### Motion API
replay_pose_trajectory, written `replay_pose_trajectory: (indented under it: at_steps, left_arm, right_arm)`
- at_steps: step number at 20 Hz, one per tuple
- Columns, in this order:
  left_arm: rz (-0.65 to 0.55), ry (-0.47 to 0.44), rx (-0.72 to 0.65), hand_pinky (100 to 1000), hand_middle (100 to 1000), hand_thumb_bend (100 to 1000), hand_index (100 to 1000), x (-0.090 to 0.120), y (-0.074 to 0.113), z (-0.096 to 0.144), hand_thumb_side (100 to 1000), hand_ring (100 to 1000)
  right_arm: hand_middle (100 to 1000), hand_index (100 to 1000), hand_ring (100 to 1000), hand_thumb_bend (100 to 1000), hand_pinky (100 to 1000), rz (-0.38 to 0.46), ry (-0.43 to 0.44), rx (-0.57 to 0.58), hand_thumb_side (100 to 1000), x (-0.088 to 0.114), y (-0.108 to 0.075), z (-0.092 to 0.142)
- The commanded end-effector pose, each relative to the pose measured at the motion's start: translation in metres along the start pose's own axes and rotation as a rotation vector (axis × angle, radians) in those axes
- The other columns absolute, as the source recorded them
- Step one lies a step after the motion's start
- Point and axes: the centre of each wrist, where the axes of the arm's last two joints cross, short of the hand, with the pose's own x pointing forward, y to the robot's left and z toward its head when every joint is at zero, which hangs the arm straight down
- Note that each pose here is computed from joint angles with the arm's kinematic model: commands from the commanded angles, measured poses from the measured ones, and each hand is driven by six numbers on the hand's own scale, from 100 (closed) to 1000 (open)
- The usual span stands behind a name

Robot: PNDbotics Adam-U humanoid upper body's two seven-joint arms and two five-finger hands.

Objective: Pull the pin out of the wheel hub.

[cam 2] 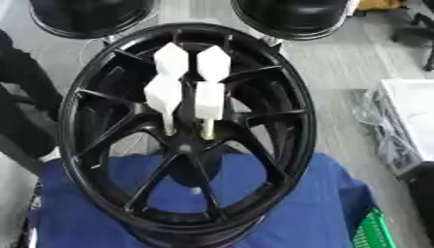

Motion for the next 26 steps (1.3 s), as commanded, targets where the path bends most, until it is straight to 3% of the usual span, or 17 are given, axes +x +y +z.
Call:
replay_pose_trajectory:
  at_steps: [1,5,6,7,11,14,18,26]
  left_arm:
    - [-0.038,-0.031,0.003,597,707,279,753,0.008,0.009,-0.005,829,751]
    - [-0.046,-0.033,0.017,597,707,279,753,0.008,0.013,-0.005,829,751]
    - [-0.047,-0.033,0.019,597,707,278,753,0.008,0.013,-0.005,829,752]
    - [-0.057,-0.031,0.012,597,707,278,753,0.007,0.014,-0.005,829,752]
    - [-0.072,-0.039,0.021,596,707,278,752,0.009,0.019,-0.007,831,751]
    - [-0.076,-0.045,0.023,596,707,276,752,0.011,0.02,-0.008,832,751]
    - [-0.083,-0.047,0.017,596,707,276,752,0.012,0.021,-0.009,833,751]
    - [-0.081,-0.045,0.033,597,707,274,752,0.011,0.024,-0.009,833,751]
  right_arm:
    - [915,956,801,100,810,0.081,-0.109,0.093,544,0.033,0.002,-0.009]
    - [915,956,801,100,810,0.101,-0.145,0.152,544,0.054,0.01,-0.028]
    - [929,950,862,104,858,0.103,-0.149,0.158,527,0.057,0.011,-0.033]
    - [925,946,861,113,859,0.124,-0.176,0.185,534,0.065,0.014,-0.037]
    - [884,917,847,154,863,0.298,-0.36,0.371,600,0.111,0.034,-0.036]
    - [869,905,844,159,865,0.444,-0.42,0.478,624,0.129,0.041,-0.036]
    - [872,905,850,145,871,0.55,-0.45,0.623,669,0.123,0.054,-0.034]
    - [859,906,812,118,826,0.609,-0.457,0.876,675,0.106,0.104,-0.03]
